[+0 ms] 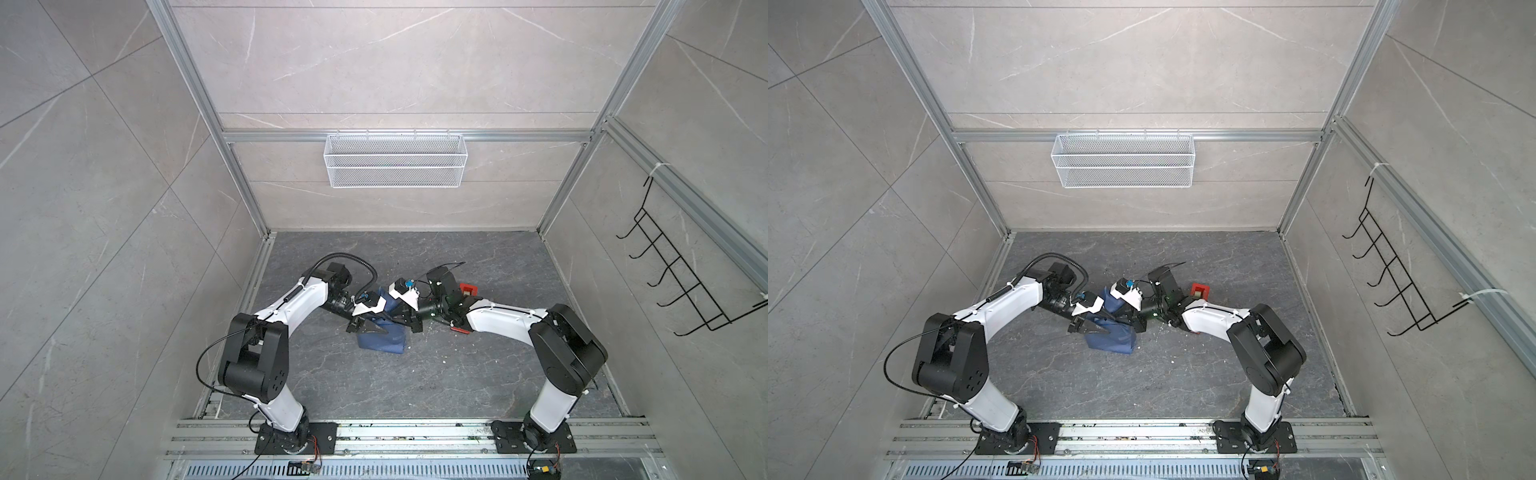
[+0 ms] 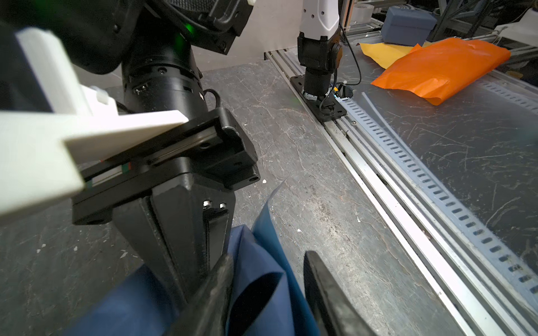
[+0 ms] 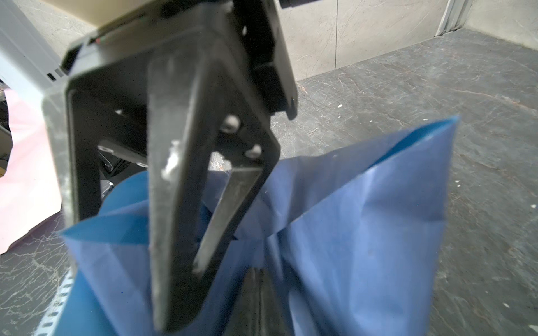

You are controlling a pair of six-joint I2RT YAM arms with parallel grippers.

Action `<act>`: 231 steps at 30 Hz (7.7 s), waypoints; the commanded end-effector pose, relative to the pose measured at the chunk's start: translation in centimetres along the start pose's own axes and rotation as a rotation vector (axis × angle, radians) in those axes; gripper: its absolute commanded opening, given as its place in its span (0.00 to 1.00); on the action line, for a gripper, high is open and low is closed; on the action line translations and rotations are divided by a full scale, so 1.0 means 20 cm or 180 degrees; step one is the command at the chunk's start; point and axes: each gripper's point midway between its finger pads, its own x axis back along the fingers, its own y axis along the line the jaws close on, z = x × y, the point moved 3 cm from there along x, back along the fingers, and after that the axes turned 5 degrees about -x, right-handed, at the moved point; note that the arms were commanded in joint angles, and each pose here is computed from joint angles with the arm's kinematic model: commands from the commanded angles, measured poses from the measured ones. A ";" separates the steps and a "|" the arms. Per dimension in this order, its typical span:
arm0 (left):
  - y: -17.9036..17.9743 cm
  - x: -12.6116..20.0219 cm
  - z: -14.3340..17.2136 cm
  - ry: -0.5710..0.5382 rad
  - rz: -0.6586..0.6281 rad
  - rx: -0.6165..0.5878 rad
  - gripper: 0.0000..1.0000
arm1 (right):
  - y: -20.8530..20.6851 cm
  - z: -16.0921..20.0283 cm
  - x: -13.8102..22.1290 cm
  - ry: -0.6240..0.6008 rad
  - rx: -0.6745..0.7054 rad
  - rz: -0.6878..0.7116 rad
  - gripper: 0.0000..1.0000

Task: Wrap a gift box in wrapping paper
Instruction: Fold the seventh fold of the wrapping paper on the gift box.

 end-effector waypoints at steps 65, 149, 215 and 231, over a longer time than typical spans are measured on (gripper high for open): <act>-0.02 0.00 -0.03 -0.0149 -0.0096 0.0027 0.00 | 0.28 -0.07 0.17 0.0185 0.0779 0.1590 0.23; 0.00 0.26 0.01 0.0348 -0.0729 0.1266 0.34 | 0.05 0.16 0.04 0.0040 0.0465 0.0610 0.09; 0.11 0.24 0.31 0.0798 -0.1246 0.2051 0.00 | 0.09 -0.18 0.23 -0.0552 0.0517 0.1175 0.29; 0.10 0.24 0.30 0.0840 -0.1314 0.2033 0.01 | 0.19 -0.25 0.24 -0.0414 0.0333 0.1267 0.24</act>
